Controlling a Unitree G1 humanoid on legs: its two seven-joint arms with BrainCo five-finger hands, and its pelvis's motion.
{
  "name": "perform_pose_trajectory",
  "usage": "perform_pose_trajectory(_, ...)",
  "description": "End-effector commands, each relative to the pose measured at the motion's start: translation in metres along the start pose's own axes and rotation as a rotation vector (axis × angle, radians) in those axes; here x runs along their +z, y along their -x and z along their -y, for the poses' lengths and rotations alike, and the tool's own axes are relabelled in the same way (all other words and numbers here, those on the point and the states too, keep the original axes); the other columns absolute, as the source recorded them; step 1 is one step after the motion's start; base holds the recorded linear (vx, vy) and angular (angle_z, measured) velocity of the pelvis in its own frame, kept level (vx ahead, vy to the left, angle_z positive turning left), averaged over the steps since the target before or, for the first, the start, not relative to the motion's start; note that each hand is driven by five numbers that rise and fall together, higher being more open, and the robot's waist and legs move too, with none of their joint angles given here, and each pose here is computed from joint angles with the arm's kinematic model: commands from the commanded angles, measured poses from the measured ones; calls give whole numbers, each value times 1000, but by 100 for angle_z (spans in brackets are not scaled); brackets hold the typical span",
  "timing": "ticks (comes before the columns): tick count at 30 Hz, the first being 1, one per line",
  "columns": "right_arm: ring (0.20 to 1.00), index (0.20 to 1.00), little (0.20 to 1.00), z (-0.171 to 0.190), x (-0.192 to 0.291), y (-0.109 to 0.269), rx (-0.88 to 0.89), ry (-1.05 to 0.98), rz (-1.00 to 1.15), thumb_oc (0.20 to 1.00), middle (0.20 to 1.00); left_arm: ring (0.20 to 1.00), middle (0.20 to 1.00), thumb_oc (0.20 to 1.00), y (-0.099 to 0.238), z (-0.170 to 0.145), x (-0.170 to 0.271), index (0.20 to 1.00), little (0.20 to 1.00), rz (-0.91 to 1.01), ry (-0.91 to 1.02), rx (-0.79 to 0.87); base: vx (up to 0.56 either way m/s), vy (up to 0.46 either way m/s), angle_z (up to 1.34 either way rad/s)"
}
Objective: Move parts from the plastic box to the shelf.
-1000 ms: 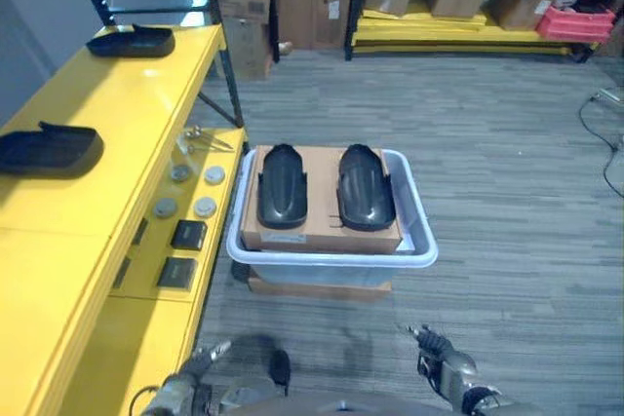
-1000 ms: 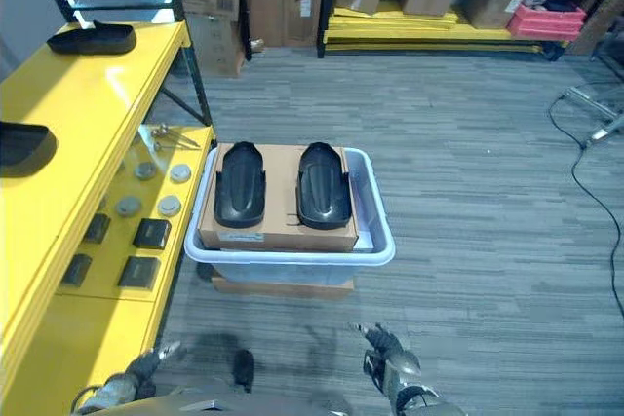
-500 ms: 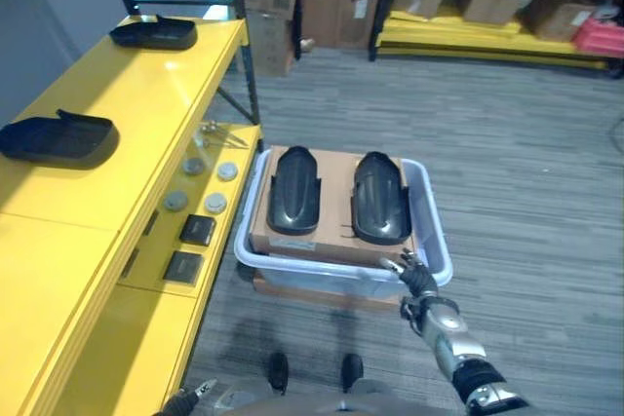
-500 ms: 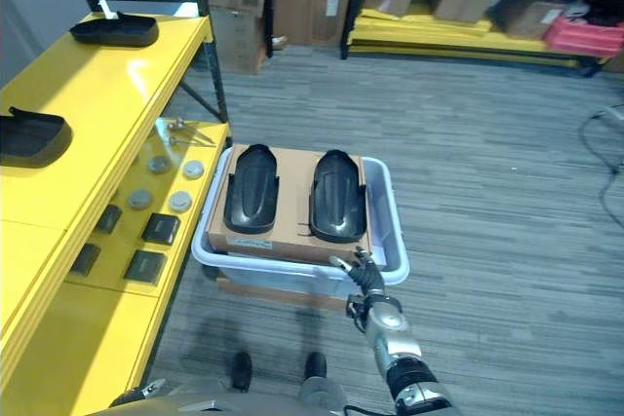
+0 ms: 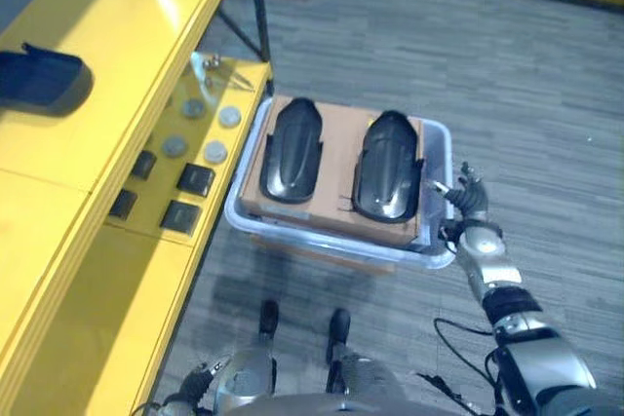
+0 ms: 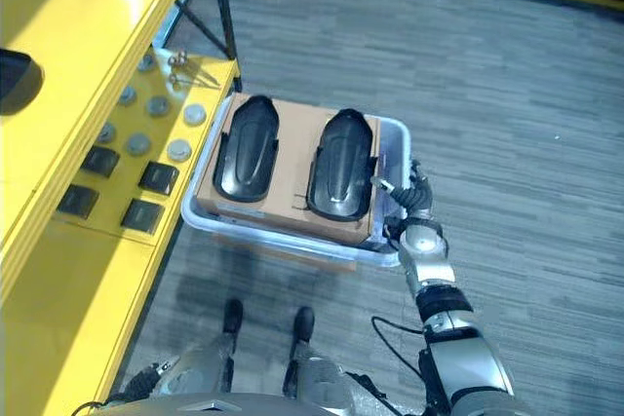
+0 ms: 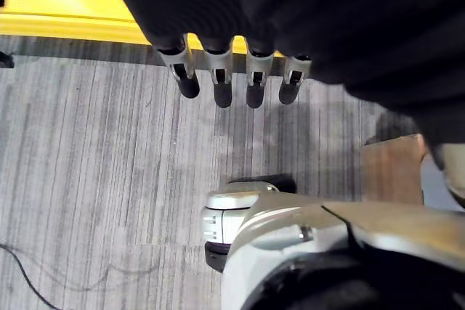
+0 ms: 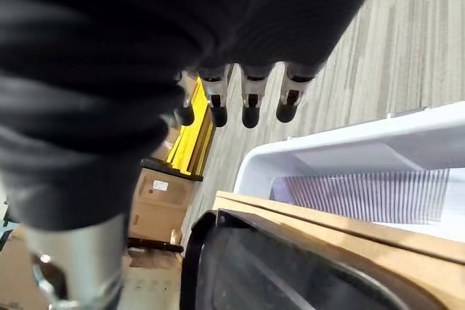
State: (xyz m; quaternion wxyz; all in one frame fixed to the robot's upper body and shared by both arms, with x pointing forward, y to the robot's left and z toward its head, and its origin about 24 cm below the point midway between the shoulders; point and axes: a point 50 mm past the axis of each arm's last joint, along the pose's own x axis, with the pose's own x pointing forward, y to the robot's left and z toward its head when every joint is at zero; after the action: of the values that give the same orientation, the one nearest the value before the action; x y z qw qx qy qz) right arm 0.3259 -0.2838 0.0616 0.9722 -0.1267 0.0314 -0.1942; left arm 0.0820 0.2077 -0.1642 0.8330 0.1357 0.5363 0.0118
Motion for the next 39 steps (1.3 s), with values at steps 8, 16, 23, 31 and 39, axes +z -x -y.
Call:
perform_pose_trajectory(8, 1000, 1000, 1000, 49, 56, -51, -167, 192, -44, 1000, 1000, 1000, 1000, 1000, -7, 6, 36, 1000, 1000, 105, -48, -19, -59, 7, 5)
perform_pose_trajectory(16, 1000, 1000, 1000, 43, 52, -55, -77, 405, -159, 1000, 1000, 1000, 1000, 1000, -9, 0, 59, 1000, 1000, 179, -54, -22, -44, -4, 0)
perform_pose_trajectory(23, 200, 200, 200, 2, 35, -48, 53, 463, -167, 200, 200, 1000, 1000, 1000, -10, -7, 69, 1000, 1000, 206, -31, 10, -5, 3, 0)
perform_pose_trajectory(31, 200, 200, 200, -10, 42, -46, 129, 697, -35, 200, 200, 1000, 1000, 1000, -8, -20, 73, 1000, 1000, 229, -118, 32, 25, 12, -1)
perform_pose_trajectory(39, 200, 200, 200, 18, 61, -46, 104, 951, 98, 200, 200, 1000, 1000, 1000, 37, -53, 141, 1000, 1000, 616, -111, -95, 37, 23, -8)
